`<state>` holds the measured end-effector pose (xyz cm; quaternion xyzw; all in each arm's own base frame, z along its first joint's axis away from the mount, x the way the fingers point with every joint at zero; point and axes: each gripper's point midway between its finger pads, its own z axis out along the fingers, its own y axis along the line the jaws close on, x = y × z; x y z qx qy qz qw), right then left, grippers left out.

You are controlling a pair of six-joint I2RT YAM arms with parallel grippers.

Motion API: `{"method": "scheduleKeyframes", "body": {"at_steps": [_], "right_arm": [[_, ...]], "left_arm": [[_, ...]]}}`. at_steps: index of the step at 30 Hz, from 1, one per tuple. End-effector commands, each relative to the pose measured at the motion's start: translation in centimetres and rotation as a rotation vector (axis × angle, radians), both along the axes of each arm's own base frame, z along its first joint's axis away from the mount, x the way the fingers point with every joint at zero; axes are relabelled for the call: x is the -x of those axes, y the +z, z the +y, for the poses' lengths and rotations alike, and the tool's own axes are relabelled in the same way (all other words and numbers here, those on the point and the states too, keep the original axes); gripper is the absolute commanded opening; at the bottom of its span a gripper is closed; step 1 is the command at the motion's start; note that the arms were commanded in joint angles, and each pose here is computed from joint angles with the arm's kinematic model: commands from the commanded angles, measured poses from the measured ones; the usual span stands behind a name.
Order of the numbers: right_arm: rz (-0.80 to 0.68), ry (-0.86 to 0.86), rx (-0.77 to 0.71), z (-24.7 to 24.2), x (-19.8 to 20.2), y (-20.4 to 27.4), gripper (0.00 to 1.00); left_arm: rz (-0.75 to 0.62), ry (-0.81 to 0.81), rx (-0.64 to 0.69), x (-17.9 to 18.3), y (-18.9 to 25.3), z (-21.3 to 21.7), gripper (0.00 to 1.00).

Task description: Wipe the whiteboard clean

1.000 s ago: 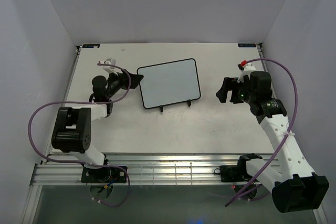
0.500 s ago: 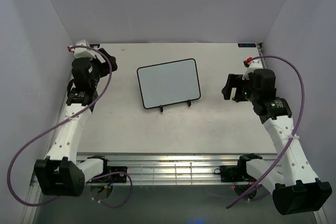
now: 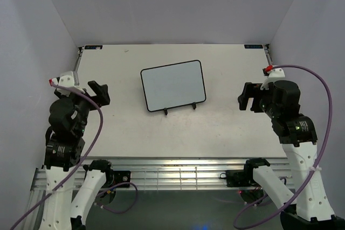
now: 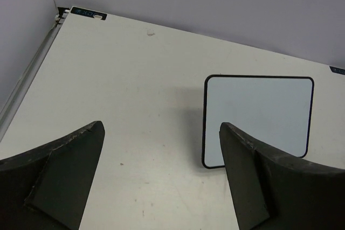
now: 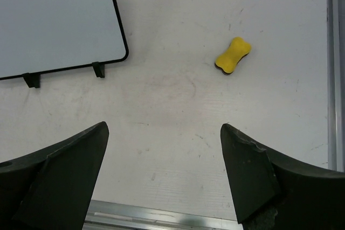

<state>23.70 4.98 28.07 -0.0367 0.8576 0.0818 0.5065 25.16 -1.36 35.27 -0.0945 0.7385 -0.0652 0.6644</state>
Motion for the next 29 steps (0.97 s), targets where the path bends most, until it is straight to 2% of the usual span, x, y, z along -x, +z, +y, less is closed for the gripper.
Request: {"method": "scheduleKeyframes", "body": {"at_steps": [1, 4, 10, 29], "right_arm": [[-0.007, -0.013, 0.029, -0.7, 1.5, 0.4, 0.90], [-0.006, -0.006, 0.031, -0.8, 2.5, 0.8, 0.90], [-0.020, -0.041, 0.051, -1.7, 3.8, 1.5, 0.90], [-0.040, -0.060, 0.077, -2.2, 4.0, 2.1, 0.90]], "left_arm": [[0.065, -0.023, -0.047, 3.0, -1.8, 0.2, 0.98], [0.051, -0.032, -0.042, 4.9, -1.0, 0.2, 0.98], [0.056, -0.013, -0.067, 6.0, 0.0, 0.7, 0.98], [0.046, 0.045, -0.062, 5.8, 0.8, 1.5, 0.98]]}}
